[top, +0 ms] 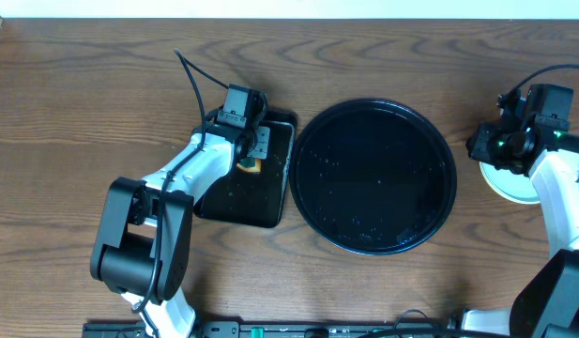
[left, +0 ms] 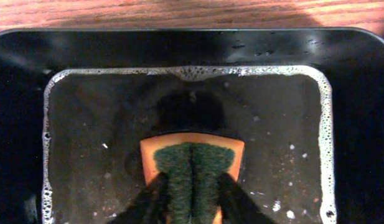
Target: Clean dirty plates on tray and stack at the side
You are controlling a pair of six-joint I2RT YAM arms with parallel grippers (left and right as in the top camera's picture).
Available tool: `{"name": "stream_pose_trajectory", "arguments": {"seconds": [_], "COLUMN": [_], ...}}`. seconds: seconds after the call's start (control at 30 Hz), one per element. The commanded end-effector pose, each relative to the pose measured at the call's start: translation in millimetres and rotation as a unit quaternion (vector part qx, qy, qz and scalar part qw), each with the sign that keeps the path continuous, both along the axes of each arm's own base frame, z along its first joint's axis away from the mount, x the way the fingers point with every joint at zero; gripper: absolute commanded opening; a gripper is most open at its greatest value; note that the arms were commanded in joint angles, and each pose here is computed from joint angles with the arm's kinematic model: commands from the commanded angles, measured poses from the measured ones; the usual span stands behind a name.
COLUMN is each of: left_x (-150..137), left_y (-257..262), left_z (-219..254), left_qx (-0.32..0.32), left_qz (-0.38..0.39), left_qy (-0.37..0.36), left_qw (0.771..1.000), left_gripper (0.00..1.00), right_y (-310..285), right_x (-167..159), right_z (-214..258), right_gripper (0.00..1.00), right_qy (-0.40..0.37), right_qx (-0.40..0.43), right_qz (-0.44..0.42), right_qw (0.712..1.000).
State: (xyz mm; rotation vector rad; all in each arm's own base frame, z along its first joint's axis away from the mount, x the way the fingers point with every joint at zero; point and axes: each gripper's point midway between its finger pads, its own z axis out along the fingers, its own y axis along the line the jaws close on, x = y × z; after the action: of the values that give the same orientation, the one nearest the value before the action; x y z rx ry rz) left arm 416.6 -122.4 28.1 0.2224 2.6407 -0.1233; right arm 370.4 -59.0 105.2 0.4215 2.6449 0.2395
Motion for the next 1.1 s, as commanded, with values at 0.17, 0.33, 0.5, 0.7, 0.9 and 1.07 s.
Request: {"name": "stream_pose_trajectory", "arguments": {"seconds": [0.17,0.33,0.5,0.7,0.9,1.07], "left_x": [5.7,7.9,-4.4,-63.4,-142.9,-168.2], "left_y": [3.1,4.3,25.0,70.1,99.8,100.4], "left_z": [52.1,99.3,112.2,89.2,68.2,69.0], "left_qx": [-0.012,-0.028,-0.052,-0.03,0.015,0.012], "left_qz": [0.006,0.009,0.071,0.15,0.184,0.181], "left_qy": [-0.059,-0.114,-0.097,0.032,0.191,0.194], "left_qw": [0.998,0.993,0.991,0.988,0.964,0.964], "left_gripper": [0.5,0.57,0.6,0.73,0.74,0.74], "right_y": [23.1,67.2,107.4,115.5,115.8,106.0], "right_x": [0.9,5.5,-3.4,-37.9,-57.0,-66.1], "right_z": [2.3,7.9,13.8,-0.1,-0.1,11.1], "right_gripper": [0.3,0.32,0.51,0.99,0.99,0.99], "right_qy": [-0.002,-0.029,-0.026,0.059,0.087,0.041], "right_qx": [-0.003,0.007,-0.001,-0.01,0.008,-0.022], "right_qz": [0.079,0.185,0.281,0.279,0.246,0.217], "right_qw": [0.997,0.982,0.959,0.958,0.965,0.975]}}
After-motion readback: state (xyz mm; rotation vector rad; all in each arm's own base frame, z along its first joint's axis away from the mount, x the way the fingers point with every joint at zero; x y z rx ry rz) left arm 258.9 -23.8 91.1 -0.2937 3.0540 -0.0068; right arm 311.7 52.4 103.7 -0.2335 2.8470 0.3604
